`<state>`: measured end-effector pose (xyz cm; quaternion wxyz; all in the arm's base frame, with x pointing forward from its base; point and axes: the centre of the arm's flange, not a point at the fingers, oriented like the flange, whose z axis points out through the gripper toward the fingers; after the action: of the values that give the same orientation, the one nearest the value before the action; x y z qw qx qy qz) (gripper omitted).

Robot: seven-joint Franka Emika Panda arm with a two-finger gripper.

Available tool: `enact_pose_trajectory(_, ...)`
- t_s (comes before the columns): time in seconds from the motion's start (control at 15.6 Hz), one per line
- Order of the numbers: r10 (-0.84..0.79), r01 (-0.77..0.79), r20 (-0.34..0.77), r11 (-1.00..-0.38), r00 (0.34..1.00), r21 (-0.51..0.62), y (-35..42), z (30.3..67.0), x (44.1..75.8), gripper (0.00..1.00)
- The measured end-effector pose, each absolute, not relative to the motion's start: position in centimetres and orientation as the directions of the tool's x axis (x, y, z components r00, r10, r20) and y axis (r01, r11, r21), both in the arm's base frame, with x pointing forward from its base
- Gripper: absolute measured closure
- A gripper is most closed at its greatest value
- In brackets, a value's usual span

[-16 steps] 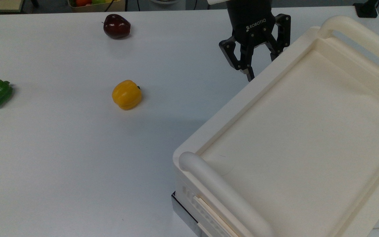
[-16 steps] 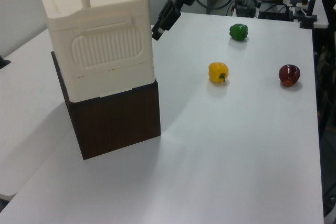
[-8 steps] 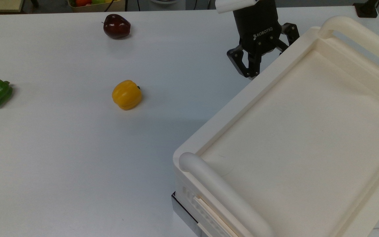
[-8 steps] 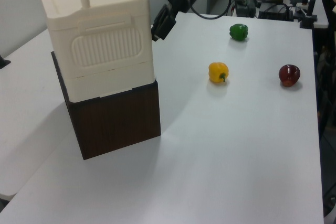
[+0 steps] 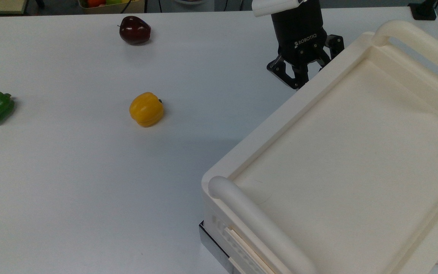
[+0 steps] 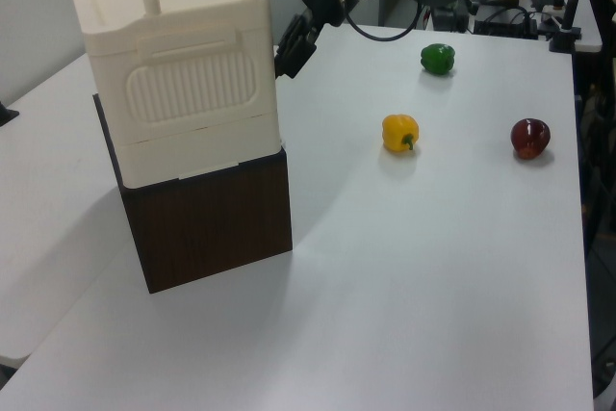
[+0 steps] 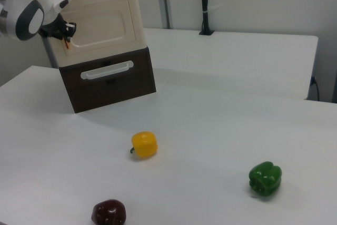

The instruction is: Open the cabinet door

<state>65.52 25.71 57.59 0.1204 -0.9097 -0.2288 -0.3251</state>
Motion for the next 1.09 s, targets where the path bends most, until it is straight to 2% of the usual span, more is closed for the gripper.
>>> enact_pose_trajectory(0.51,0.339,0.49,0.626,-0.868,0.702,-0.08,24.8,57.7,64.6,0.81)
enact_pose_trajectory(0.77,0.351,0.475,0.538,-0.874,0.766,-0.106,21.5,59.1,63.5,0.82)
enact_pose_trajectory(0.96,0.352,0.445,0.428,-0.885,0.832,-0.138,17.5,60.1,62.3,0.82)
enact_pose_trajectory(1.09,0.327,0.398,0.331,-0.901,0.885,-0.172,13.2,61.2,61.0,0.66)
